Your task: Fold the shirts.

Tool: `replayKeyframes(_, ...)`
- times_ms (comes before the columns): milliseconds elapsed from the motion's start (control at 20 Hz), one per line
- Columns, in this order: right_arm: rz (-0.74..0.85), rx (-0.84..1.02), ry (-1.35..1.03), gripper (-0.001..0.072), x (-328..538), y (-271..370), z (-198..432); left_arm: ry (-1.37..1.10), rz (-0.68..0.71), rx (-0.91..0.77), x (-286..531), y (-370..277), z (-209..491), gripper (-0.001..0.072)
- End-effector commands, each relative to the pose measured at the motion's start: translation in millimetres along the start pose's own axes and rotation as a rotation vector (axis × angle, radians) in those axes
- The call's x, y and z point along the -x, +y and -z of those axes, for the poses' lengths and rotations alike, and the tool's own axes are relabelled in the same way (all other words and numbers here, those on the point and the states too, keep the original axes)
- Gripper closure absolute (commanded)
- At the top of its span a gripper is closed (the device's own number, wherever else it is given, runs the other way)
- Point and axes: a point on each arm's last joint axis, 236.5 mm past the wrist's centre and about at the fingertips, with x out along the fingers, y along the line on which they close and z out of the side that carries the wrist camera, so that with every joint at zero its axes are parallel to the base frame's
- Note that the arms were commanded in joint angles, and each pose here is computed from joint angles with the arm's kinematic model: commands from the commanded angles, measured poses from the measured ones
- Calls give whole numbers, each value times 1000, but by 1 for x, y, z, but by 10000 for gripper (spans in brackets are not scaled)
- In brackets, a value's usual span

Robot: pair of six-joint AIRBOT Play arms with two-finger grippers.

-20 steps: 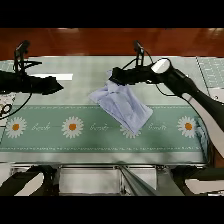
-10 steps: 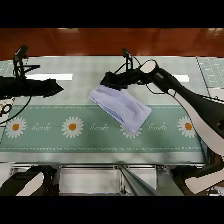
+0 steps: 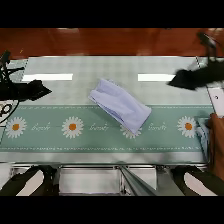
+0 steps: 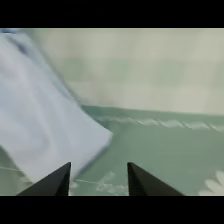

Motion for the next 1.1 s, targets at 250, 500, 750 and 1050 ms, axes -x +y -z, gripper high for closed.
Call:
replayKeyframes(250, -328, -603, -16, 295, -121, -5, 130, 89, 80, -56, -48, -35, 56, 687)
replayKeyframes(500, -416, -563, 181, 295, -171, 43, 141, 82, 83, -71, -52, -40, 56, 687)
replayKeyframes(750, -431, -541, 273, 305, -201, 72, 128, 82, 83, -71, -52, -40, 55, 687)
replayKeyframes(1050, -534, -310, 187, 683, -183, 133, 60, 79, 83, -71, -52, -40, 55, 687)
